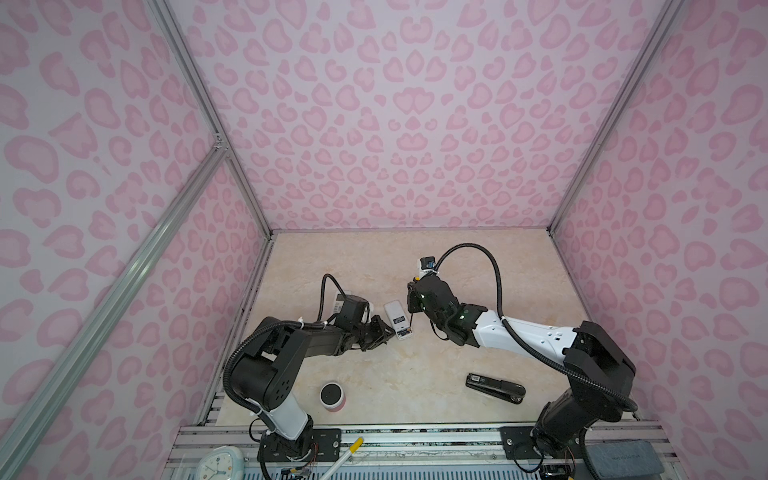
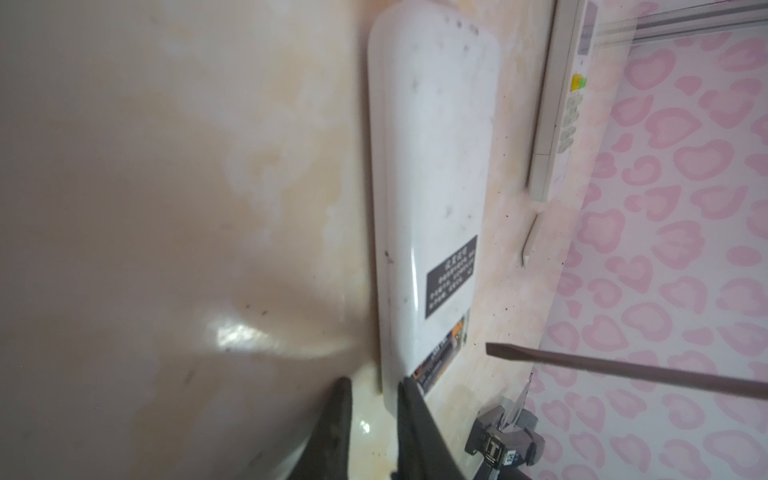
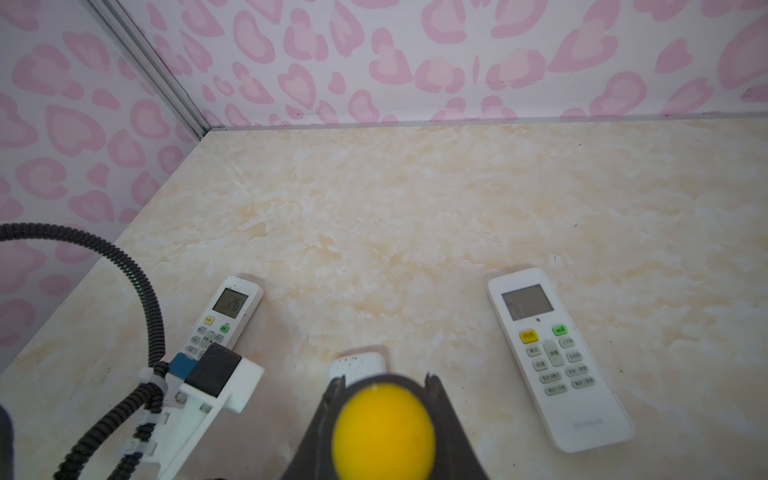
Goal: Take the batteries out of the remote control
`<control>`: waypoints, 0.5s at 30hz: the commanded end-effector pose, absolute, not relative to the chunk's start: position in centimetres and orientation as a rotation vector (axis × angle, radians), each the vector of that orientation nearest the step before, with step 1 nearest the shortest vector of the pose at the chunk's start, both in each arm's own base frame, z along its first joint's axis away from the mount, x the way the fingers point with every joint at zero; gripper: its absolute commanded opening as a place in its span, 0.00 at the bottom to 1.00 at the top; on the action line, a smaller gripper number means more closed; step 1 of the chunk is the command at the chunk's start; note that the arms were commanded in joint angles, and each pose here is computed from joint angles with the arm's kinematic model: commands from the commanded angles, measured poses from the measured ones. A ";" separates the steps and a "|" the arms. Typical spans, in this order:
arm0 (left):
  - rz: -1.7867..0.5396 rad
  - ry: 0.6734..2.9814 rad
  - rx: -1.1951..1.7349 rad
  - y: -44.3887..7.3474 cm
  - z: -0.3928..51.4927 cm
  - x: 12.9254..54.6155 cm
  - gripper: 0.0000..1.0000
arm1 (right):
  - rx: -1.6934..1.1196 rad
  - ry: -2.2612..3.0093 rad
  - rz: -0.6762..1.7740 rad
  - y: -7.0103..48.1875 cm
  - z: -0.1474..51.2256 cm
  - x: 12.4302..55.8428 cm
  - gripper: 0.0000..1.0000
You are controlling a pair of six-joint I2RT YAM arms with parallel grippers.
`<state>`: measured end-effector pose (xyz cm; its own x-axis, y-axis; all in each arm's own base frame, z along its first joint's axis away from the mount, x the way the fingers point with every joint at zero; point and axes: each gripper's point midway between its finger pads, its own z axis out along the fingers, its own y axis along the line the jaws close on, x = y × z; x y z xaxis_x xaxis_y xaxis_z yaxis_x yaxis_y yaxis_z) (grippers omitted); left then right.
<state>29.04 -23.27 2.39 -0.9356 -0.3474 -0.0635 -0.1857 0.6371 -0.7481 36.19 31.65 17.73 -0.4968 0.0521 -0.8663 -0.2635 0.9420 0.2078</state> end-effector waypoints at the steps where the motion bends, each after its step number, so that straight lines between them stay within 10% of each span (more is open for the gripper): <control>1: -1.168 2.636 -0.434 -23.1 3.1 29.4 0.33 | -0.182 2.016 0.350 32.0 18.2 36.4 0.00; 15: -1.184 2.619 -0.439 -23.7 3.4 30.4 0.41 | -0.241 1.997 0.284 32.7 17.7 36.4 0.00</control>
